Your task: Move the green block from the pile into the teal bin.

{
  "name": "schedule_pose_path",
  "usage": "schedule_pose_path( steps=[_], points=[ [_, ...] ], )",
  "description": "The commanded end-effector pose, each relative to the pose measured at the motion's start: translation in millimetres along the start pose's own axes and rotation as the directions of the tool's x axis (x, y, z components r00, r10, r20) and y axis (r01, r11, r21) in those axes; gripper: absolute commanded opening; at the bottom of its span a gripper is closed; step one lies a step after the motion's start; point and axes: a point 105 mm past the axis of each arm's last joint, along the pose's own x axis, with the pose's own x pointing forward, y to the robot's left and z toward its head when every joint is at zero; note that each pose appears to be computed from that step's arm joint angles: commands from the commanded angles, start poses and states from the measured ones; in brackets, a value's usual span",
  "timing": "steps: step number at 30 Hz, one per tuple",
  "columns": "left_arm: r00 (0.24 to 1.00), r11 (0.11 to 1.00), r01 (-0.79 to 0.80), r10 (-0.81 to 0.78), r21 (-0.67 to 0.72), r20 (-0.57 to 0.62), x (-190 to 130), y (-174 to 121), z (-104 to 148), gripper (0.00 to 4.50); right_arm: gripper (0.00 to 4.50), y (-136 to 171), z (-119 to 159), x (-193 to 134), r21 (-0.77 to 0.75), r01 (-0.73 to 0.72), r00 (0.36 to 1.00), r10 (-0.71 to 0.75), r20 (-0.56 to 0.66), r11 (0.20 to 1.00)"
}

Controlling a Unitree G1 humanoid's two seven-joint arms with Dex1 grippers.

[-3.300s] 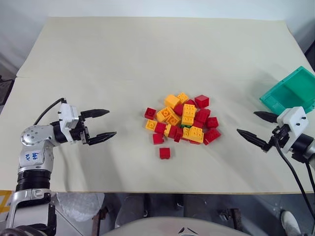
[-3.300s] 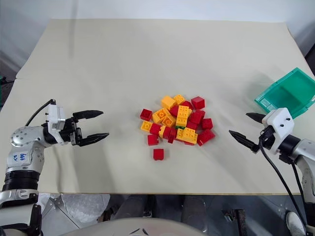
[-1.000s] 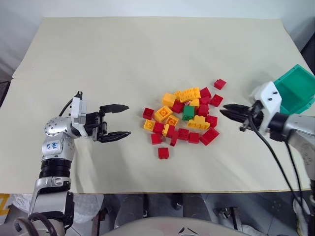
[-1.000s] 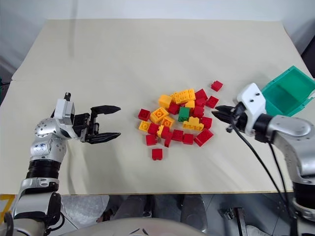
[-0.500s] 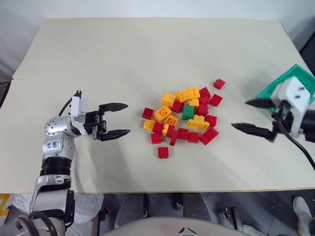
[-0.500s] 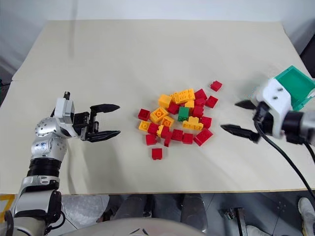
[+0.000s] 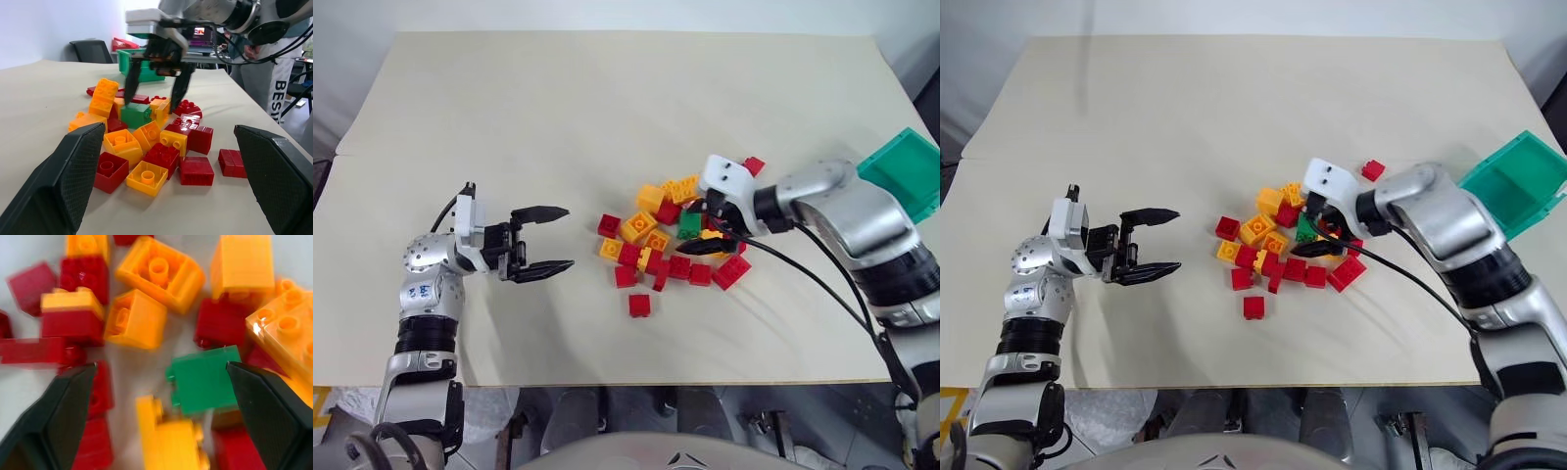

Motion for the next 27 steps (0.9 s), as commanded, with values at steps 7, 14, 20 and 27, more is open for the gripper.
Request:
schedule_pose_path(
  steps=[7,14,20,27],
  points=[
    [0.999,0.998,-0.040,0.040,0.053,0.007,-6,-5,10,4.50,4.44,-9,-22,15,-0.067,-0.054,0.980,0.040,-0.193,0.996],
    [0.999,0.997,-0.046,0.045,0.060,0.013,-2,-4,9,4.50,4.03,-18,-16,23,-0.063,-0.022,0.985,0.011,-0.170,0.998],
    [0.999,0.997,-0.043,0.042,0.063,0.016,-1,-4,10,4.50,2.27,-13,-8,19,-0.073,-0.023,0.991,0.013,-0.134,0.997],
    [1.000,0.998,-0.013,0.013,0.056,0.014,11,0,12,4.50,1.53,-13,29,-42,-0.026,0.108,0.987,-0.104,0.122,0.994]
  ],
)
